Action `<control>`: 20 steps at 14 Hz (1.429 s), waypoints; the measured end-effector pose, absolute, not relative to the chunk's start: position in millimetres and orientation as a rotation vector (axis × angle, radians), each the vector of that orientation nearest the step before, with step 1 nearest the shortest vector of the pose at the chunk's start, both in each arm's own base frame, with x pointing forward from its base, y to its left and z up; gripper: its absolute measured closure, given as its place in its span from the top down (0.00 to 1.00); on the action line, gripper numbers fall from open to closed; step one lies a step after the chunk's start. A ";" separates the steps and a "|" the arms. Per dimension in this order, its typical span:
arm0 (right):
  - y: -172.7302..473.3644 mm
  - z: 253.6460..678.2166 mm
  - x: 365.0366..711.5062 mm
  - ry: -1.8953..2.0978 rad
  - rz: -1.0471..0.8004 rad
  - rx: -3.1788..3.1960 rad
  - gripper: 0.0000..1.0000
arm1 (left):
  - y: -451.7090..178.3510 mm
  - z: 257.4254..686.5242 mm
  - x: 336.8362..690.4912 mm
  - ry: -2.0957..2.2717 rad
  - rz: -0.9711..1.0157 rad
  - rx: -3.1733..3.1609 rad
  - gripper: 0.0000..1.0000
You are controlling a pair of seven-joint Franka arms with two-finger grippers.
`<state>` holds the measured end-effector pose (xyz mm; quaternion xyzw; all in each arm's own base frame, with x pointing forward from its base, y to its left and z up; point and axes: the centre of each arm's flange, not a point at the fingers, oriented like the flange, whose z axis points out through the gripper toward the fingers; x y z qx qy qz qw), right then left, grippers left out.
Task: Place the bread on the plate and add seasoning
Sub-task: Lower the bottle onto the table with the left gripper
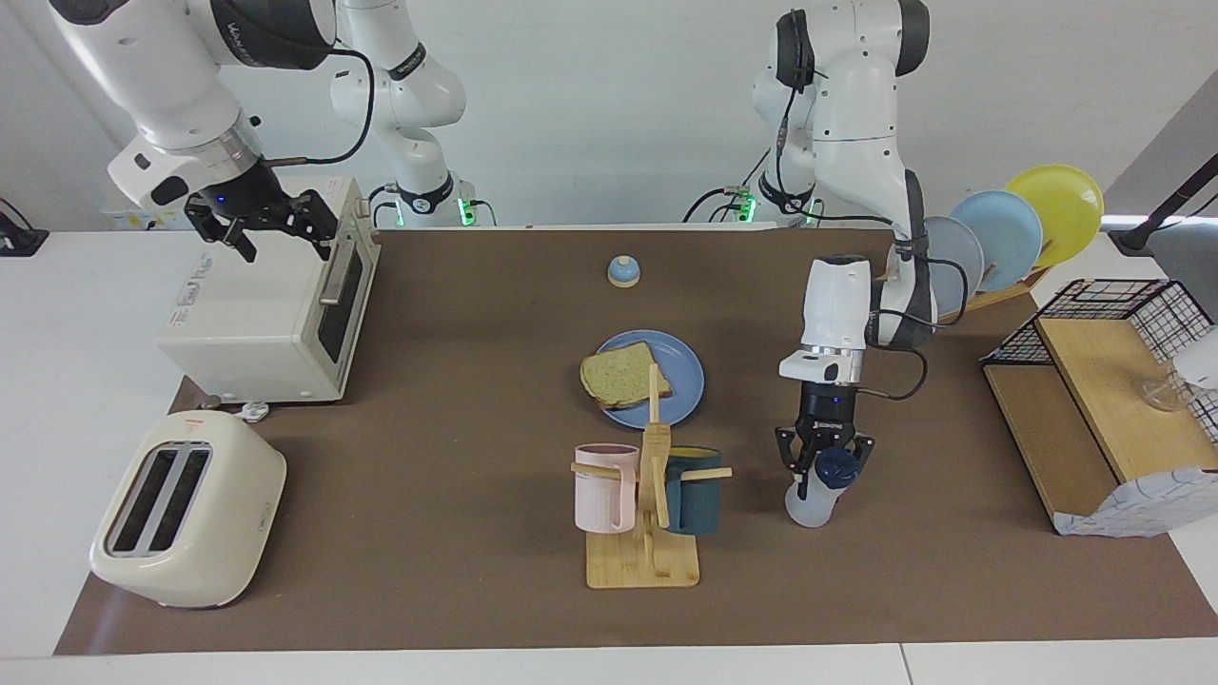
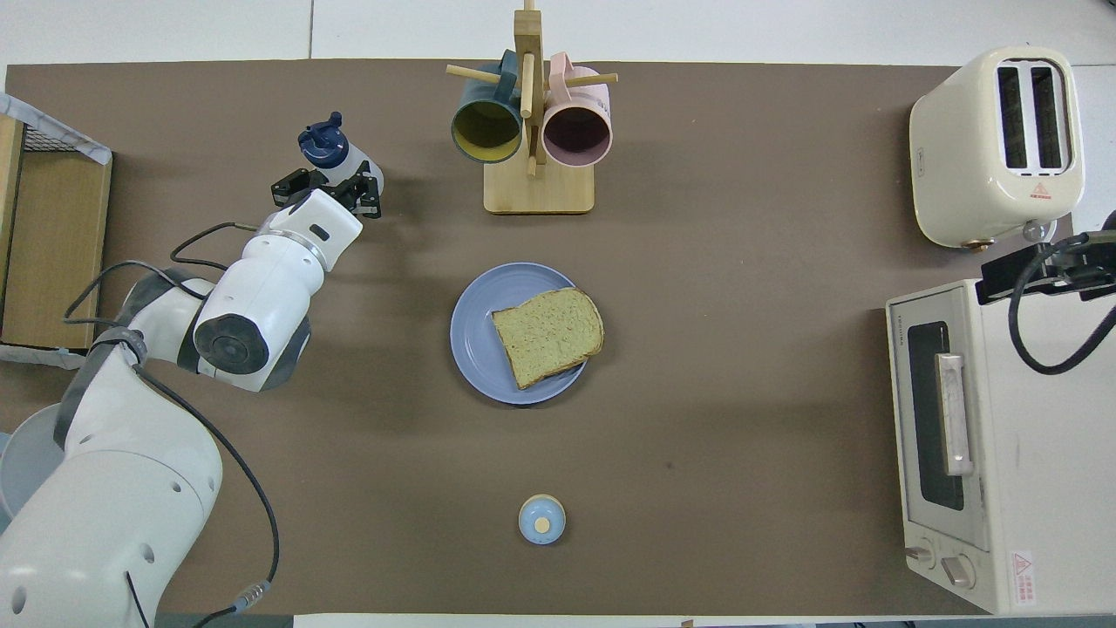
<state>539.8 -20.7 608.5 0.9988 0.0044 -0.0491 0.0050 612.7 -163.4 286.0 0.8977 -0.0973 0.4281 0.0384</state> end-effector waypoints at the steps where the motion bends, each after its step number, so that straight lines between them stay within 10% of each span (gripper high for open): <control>1: -20.7 608.5 539.8 0.014 -0.154 3.128 1.00 | -162.5 285.9 613.4 -0.298 1.315 2.755 0.44; 10: -20.7 608.5 539.8 0.014 -0.154 3.128 1.00 | -161.1 285.8 614.0 -0.297 1.317 2.757 0.40; 15: -20.7 608.5 539.8 0.014 -0.154 3.128 1.00 | -157.3 279.8 614.1 -0.295 1.308 2.770 0.95; 20: -20.7 608.5 539.8 0.014 -0.154 3.128 1.00 | -153.6 277.8 614.9 -0.290 1.307 2.778 1.00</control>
